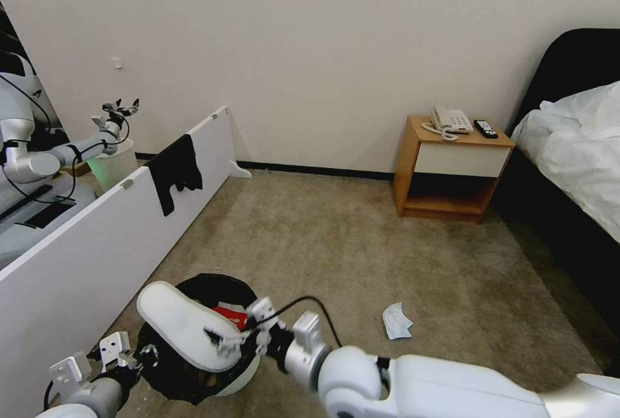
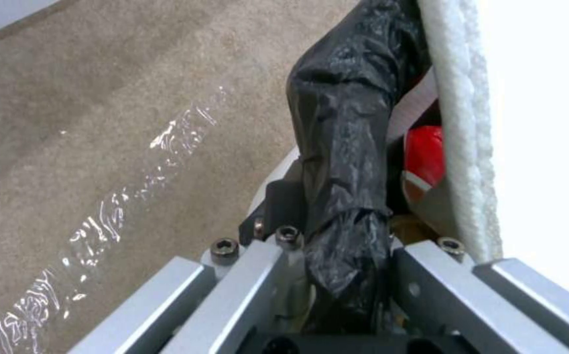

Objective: Pick up the trash bin, then pick up the garbage from the floor and place it into the trash bin.

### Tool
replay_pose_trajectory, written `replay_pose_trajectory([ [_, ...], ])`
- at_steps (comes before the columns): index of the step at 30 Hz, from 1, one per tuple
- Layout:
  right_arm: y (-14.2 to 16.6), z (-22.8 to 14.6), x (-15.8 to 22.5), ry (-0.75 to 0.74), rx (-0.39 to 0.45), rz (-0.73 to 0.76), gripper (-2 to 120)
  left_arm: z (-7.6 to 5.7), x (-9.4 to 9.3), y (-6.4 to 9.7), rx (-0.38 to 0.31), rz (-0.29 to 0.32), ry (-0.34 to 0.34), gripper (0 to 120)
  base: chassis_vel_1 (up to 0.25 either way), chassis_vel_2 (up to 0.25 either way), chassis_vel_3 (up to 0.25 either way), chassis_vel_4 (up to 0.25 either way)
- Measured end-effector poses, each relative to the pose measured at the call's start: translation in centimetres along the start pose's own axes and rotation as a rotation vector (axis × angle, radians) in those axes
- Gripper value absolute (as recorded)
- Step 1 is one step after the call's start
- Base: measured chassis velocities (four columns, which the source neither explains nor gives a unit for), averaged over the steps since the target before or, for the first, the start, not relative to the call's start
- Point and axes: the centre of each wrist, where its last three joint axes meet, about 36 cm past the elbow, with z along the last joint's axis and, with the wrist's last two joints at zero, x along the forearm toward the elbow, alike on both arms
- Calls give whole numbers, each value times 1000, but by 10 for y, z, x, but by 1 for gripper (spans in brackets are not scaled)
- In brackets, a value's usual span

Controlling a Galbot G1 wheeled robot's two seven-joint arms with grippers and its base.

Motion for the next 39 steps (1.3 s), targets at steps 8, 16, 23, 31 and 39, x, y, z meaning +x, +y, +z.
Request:
replay_pose_trajectory([
  [8,-2,-13,8,-38,-9,11,99,-1,0,1,-2,-3,-1,1,0,0,0,0],
  [16,-10,-47,26,-144,-14,29,99,1,1,1,2,-5,1,1,0,0,0,0],
  [23,-37,-77,48,-279,-11,92,99,0,5,3,0,-11,-5,1,0,0,0,0],
  [31,-90,-113,78,-486,1,238,99,-3,16,4,2,-12,-21,1,0,0,0,0],
  [39,-126,-123,100,-633,8,348,99,-1,29,6,12,-24,-34,1,0,0,0,0],
])
